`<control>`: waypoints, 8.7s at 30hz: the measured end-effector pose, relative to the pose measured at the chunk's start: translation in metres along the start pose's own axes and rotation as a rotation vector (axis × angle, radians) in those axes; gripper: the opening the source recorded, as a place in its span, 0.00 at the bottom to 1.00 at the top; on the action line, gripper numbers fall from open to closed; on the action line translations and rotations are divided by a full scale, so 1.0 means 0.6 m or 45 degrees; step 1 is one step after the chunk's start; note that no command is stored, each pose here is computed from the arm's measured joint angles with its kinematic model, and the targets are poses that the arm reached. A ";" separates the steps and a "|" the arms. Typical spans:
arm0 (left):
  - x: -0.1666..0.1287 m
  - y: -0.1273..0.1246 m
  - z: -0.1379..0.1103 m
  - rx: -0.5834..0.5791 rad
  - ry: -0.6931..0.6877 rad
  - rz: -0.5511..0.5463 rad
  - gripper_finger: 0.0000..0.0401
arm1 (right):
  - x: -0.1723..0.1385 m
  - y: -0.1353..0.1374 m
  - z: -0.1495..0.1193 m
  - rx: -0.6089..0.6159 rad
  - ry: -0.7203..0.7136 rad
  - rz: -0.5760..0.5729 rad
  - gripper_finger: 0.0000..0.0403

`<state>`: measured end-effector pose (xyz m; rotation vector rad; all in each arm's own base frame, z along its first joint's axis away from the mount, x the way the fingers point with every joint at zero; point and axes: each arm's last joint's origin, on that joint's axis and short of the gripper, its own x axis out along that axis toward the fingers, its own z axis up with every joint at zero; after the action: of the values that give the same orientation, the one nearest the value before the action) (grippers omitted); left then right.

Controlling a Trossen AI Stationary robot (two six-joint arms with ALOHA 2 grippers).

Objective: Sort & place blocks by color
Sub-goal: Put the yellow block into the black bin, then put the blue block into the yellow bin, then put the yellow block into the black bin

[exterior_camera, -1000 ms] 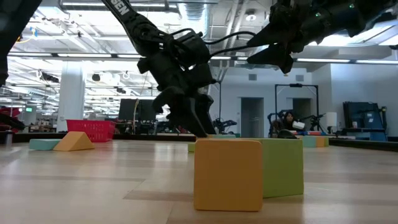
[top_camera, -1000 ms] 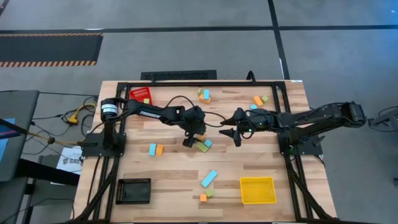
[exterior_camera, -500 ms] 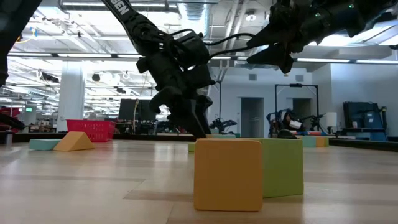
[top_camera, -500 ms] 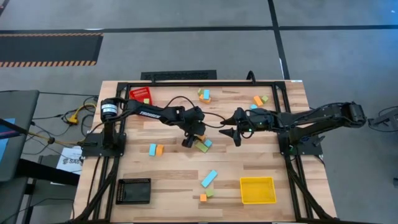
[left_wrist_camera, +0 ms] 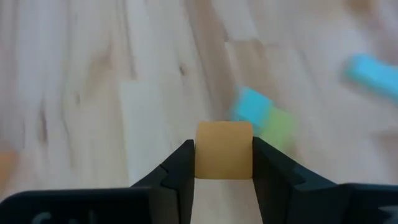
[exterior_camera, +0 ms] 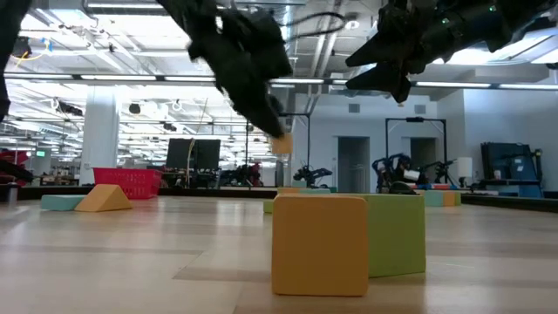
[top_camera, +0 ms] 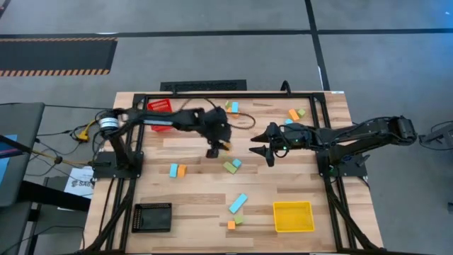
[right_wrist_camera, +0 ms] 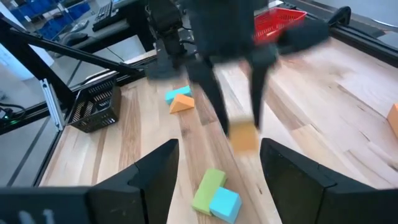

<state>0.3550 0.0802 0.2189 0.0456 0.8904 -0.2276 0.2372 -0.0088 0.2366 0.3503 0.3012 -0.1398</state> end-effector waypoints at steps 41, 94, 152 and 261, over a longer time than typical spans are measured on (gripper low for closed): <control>-0.106 -0.416 -0.250 -0.603 0.524 -0.503 0.39 | -0.007 -0.092 0.030 -0.100 -0.077 -0.287 0.62; -0.018 -0.188 -0.252 -1.868 0.614 0.655 0.63 | -0.003 -0.069 0.018 -0.077 -0.005 -0.173 0.62; -0.024 -0.216 0.009 -0.577 -0.682 -0.009 0.23 | -0.102 -0.018 0.019 0.455 0.104 0.069 0.62; -0.157 -0.087 -0.042 -0.465 -0.632 0.377 0.56 | -0.035 -0.424 -0.002 0.633 1.261 -1.286 0.62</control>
<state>0.2672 0.0492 0.2786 -0.2104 0.4107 0.1987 0.1699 -0.2434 0.1617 0.7246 1.4310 -1.0599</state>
